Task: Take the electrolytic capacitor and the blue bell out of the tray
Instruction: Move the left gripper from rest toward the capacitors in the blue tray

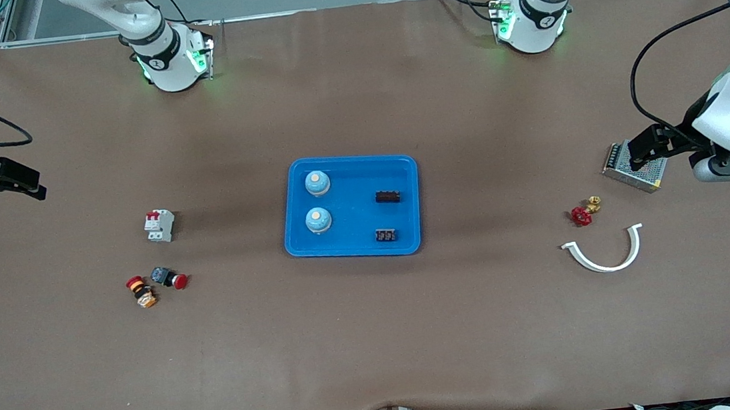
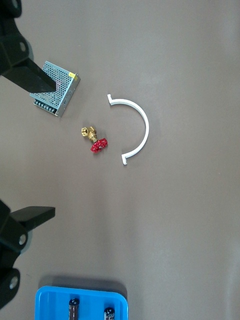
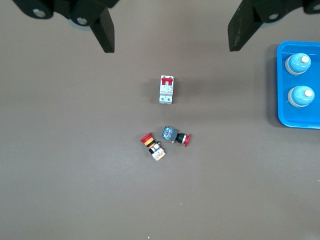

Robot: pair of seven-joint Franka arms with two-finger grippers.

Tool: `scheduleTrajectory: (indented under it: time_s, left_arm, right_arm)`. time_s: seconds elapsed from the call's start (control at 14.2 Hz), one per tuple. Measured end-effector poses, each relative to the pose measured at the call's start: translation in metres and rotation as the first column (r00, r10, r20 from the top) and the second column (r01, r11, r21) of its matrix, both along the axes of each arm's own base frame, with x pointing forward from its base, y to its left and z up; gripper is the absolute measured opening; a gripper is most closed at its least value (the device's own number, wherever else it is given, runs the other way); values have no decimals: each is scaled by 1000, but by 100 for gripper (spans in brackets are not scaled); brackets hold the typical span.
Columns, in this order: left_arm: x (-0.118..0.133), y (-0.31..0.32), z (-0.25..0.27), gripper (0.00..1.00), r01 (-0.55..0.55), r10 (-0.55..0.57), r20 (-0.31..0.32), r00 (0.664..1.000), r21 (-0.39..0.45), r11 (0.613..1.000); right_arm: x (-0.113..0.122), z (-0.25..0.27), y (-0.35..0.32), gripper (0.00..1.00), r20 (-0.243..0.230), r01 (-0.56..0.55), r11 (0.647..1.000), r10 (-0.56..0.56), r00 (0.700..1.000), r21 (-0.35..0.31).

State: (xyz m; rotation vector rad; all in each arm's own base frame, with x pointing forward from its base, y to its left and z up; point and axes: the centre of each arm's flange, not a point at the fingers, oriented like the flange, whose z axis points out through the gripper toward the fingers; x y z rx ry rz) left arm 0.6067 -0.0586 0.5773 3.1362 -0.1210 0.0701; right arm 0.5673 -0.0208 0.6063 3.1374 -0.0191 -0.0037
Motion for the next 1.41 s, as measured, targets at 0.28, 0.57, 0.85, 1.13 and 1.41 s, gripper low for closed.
scheduleTrajectory:
  time_s: [0.28, 0.57, 0.85, 1.13, 1.41]
  left_arm:
    - [-3, -3, -4, 100, -104, 104, -29, 994, -2, 995]
    - [-9, -24, -15, 100, -278, 277, -80, 957, 10, 961]
    - [-12, -47, -20, 100, -478, 476, -100, 874, 5, 878]
    - [-7, -69, -36, 100, -555, 551, -121, 826, 0, 832]
    - [3, -115, -71, 100, -708, 702, -130, 701, 0, 707]
  right_arm:
    - [0, 0, 0, 100, 0, 0, 1000, 0, 1000, 0]
    - [2, -3, 4, 100, -5, -8, 1000, 8, 1000, 0]
    - [2, -3, 1, 100, -6, -2, 1000, 2, 1000, 0]
    - [0, -4, 2, 100, -16, -3, 1000, 3, 1000, 0]
    - [-6, -9, 26, 100, -80, -45, 999, 46, 996, 4]
